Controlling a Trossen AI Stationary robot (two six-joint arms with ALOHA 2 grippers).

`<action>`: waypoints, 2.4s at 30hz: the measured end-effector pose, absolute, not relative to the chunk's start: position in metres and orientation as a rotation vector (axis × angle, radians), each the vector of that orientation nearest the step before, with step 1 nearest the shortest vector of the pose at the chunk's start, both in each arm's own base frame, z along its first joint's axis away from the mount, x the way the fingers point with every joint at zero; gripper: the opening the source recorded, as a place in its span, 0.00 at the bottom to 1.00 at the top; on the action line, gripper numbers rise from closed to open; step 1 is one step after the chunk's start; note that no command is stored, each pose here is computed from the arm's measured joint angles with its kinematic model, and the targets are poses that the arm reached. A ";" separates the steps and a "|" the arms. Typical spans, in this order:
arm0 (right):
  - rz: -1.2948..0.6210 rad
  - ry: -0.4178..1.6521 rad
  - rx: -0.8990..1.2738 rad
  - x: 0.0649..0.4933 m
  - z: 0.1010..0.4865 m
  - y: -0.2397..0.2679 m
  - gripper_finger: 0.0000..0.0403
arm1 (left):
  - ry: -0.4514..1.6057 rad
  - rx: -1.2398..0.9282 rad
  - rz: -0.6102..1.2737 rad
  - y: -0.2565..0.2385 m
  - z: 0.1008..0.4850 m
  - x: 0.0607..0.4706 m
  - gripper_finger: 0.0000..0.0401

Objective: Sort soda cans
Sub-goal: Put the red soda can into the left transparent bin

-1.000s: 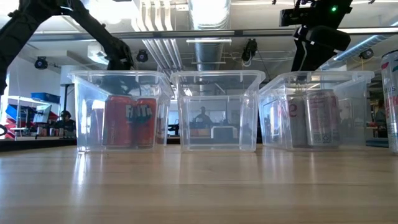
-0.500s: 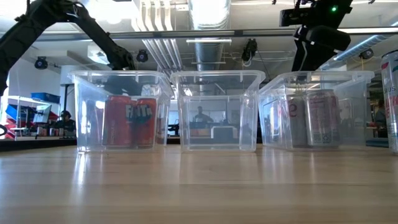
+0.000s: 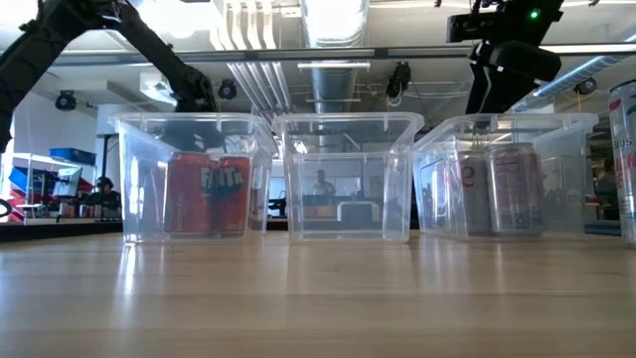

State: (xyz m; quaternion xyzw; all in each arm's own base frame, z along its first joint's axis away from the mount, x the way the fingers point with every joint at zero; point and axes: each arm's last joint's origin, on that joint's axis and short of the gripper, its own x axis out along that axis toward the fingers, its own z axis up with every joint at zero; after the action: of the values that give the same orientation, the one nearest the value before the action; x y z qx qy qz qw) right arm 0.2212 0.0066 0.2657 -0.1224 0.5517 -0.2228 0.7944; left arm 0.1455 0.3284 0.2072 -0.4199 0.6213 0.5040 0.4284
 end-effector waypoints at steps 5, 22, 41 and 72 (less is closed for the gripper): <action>-0.475 1.187 -0.269 0.221 0.266 0.007 0.91 | 1.545 -1.067 1.242 0.320 0.236 0.143 0.74; -0.462 1.159 -0.278 0.224 0.267 0.007 0.91 | 1.124 -0.718 1.232 0.214 0.386 0.152 0.73; -0.440 1.063 -0.282 0.234 0.286 0.008 0.91 | 1.115 -0.241 0.536 0.047 0.382 0.242 0.73; -0.406 1.008 -0.264 0.238 0.305 0.009 0.91 | 1.532 -0.279 0.374 0.056 0.276 0.308 0.73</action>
State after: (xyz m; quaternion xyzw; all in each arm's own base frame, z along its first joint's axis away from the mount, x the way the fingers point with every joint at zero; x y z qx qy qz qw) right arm 0.2383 0.0090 0.3048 -0.1251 0.4779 -0.1928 0.8478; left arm 0.3082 0.0562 0.2764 -0.1252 0.6869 0.1675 0.6960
